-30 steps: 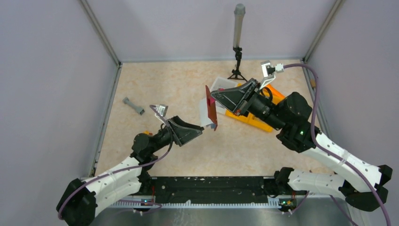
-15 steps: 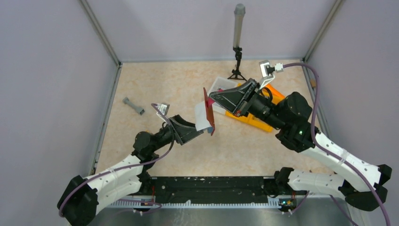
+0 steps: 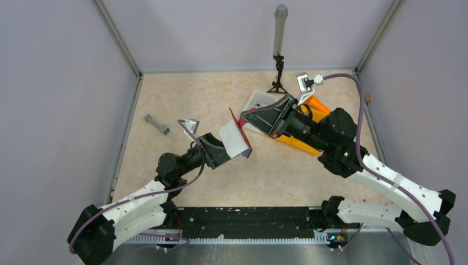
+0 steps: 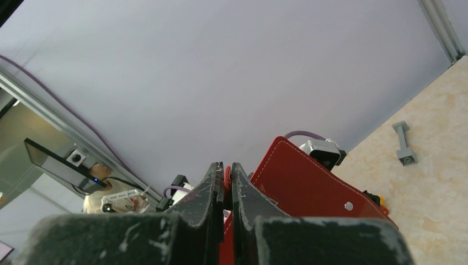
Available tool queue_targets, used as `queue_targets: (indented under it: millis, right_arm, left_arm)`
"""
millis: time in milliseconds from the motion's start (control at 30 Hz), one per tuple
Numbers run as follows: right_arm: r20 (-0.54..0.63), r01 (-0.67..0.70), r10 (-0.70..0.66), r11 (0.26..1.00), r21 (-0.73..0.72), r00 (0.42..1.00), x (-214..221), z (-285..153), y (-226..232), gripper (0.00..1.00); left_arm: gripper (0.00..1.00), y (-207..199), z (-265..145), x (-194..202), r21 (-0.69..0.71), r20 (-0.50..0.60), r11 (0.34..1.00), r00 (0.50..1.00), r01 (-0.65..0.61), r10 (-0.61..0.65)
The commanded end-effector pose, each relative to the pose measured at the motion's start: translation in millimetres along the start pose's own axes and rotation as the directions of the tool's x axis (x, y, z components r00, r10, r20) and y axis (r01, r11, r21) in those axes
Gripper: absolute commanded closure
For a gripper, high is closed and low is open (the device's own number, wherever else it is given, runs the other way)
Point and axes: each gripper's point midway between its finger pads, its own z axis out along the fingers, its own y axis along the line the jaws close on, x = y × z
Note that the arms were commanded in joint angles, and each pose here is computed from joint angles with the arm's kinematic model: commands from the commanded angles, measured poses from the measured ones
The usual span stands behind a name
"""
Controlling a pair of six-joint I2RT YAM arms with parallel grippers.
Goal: Take the credit cards out of the card holder
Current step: Open the card holder at the center of the board.
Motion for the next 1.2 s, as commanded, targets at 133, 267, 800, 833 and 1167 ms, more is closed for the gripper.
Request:
queue_targets:
  millis: [133, 267, 800, 833, 1167]
  right_arm:
    - [0.023, -0.028, 0.03, 0.996, -0.087, 0.999, -4.3, -1.7, 17.4, 1.0]
    - [0.015, -0.053, 0.055, 0.995, -0.089, 0.998, 2.6, -3.0, 12.9, 1.0]
    - [0.032, -0.076, 0.074, 0.996, 0.047, 0.997, 23.4, -28.7, -28.6, 1.0]
    - [0.027, -0.076, 0.074, 0.995, 0.064, 0.997, 27.1, -30.4, -33.9, 1.0]
    - [-0.045, -0.082, 0.096, 0.963, 0.257, 0.994, 86.7, -44.0, -110.6, 1.0]
  left_arm:
    - [0.01, -39.7, 5.1, -17.4, 0.131, 0.051, 0.987, 0.995, -0.093, 0.087]
    - [0.01, -46.6, 4.6, -21.7, 0.158, 0.078, 0.98, 0.991, -0.119, 0.108]
    - [0.65, -44.6, -7.9, -21.8, 0.173, 0.125, 0.976, 0.986, -0.131, 0.11]
    - [0.71, -40.8, -7.9, -20.8, 0.155, 0.12, 0.979, 0.987, -0.13, 0.112]
    - [0.97, 20.0, -16.1, 1.5, -0.112, 0.001, 0.986, 0.993, -0.121, 0.122]
